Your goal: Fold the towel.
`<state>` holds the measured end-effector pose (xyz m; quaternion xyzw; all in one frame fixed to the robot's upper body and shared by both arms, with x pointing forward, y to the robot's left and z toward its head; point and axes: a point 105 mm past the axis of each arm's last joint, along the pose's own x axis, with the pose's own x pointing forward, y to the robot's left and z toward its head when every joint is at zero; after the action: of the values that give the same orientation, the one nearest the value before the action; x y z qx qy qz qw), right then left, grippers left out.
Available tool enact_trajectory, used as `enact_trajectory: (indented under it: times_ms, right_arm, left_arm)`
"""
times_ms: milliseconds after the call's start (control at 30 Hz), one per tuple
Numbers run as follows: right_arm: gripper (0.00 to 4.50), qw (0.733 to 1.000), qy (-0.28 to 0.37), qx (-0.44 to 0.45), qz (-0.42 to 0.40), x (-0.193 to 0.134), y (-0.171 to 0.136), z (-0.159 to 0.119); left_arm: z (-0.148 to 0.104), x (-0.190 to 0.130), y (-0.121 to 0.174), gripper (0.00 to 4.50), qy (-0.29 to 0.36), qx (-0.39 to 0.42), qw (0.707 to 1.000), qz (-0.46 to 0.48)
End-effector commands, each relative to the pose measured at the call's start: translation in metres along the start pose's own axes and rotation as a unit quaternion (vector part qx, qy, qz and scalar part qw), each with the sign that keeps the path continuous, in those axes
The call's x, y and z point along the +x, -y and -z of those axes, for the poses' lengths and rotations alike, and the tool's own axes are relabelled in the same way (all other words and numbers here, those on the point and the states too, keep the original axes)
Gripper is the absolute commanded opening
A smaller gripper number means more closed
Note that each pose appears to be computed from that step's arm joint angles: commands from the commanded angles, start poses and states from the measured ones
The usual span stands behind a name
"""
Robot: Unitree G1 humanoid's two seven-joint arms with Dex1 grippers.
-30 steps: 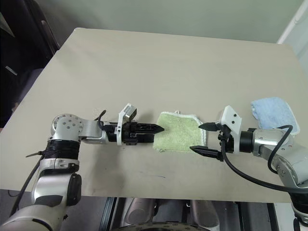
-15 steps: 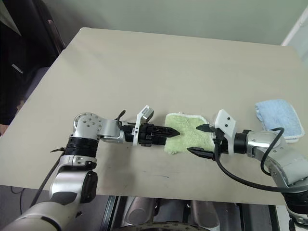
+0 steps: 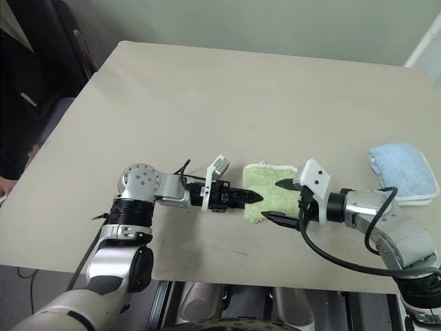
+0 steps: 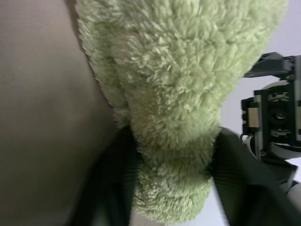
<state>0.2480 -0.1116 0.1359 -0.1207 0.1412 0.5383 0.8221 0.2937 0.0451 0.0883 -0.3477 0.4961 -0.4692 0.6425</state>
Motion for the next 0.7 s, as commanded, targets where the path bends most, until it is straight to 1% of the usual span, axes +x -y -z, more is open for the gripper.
enact_trajectory:
  times_ms: [33,100,133,300,367,567,700]
  right_arm:
    - [4.50,1.000,0.008,-0.022,0.008,-0.007,-0.001,-0.010]
    - [4.50,1.000,0.006,-0.023,0.009,-0.009,-0.001,-0.010]
    - [4.50,1.000,0.006,-0.024,0.010,-0.011,-0.001,-0.011]
    - [4.50,1.000,0.012,-0.022,0.015,-0.019,-0.003,-0.016]
    - [4.50,0.999,0.016,-0.023,0.020,-0.024,-0.002,-0.019]
    - [4.50,0.998,0.022,-0.022,0.054,-0.034,0.008,-0.022]
    - [4.50,0.997,0.031,-0.021,0.070,-0.036,0.012,-0.023]
  left_arm:
    - [0.004,0.005,0.000,0.76,-0.004,-0.008,1.000,0.012]
    - [0.003,0.006,0.000,0.16,-0.003,-0.008,1.000,0.013]
    - [0.003,0.006,0.000,0.02,-0.002,-0.009,1.000,0.014]
    - [0.001,0.007,0.004,0.01,0.003,-0.008,1.000,0.024]
    - [-0.002,0.001,0.007,0.01,0.011,0.007,1.000,0.026]
    - [-0.027,-0.036,0.037,0.01,0.061,0.070,0.994,0.061]
    - [-0.046,-0.064,0.047,0.01,0.106,0.100,0.988,0.044]
